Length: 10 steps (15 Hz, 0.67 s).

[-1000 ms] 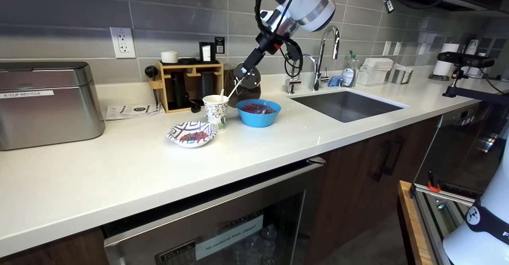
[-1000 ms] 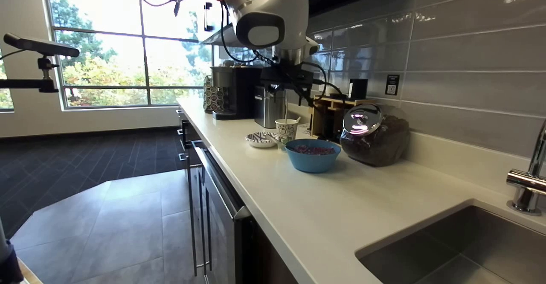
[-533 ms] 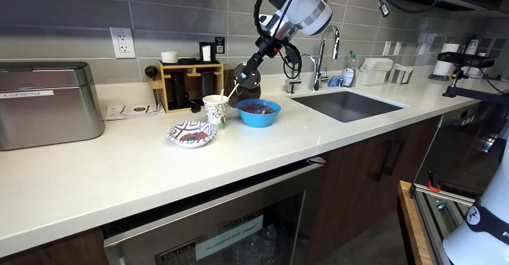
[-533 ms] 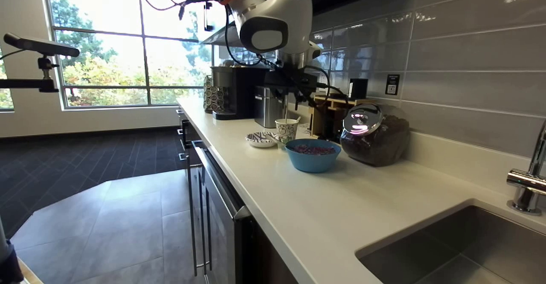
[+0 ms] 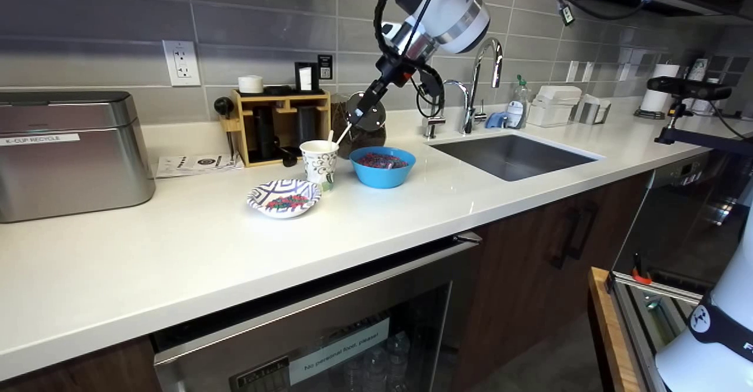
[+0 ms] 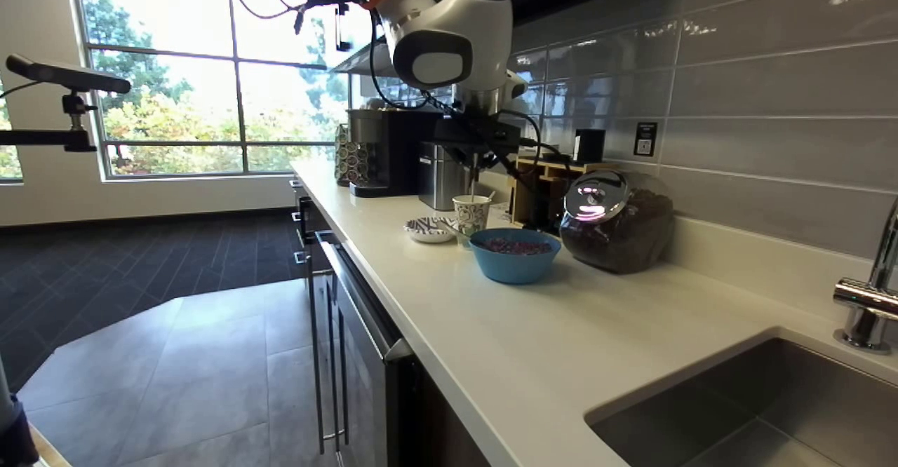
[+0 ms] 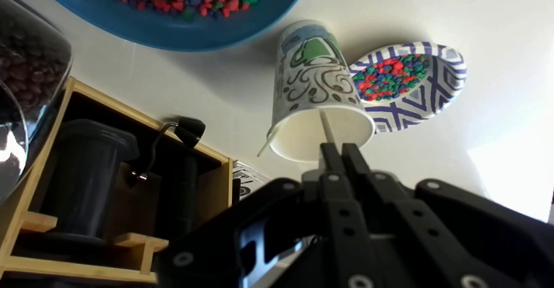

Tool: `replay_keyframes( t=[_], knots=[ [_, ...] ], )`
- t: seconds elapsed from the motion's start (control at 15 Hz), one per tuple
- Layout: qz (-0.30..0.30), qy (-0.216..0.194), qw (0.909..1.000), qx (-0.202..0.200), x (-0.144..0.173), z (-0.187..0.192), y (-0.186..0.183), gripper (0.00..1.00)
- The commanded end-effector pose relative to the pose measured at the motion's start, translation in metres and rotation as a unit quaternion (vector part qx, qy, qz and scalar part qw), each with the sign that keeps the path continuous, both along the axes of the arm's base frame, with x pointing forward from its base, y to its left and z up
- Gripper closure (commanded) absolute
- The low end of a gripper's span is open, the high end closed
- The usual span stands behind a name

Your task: Move the chopstick to the bowl

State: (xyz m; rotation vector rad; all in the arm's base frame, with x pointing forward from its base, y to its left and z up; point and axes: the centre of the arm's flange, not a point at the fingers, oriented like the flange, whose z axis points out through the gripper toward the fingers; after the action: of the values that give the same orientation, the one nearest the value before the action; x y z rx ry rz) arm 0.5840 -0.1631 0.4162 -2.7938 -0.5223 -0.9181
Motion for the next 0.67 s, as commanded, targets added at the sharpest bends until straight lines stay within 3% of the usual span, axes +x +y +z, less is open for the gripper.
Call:
replay_keyframes(
  t=[0.0,0.6],
  knots=[
    [0.014,-0.006,0.9998,0.012,0.004,-0.001,-0.003,0.98],
    [-0.003,-0.006,0.9997,0.022,-0.005,0.030,0.002,0.98]
  ],
)
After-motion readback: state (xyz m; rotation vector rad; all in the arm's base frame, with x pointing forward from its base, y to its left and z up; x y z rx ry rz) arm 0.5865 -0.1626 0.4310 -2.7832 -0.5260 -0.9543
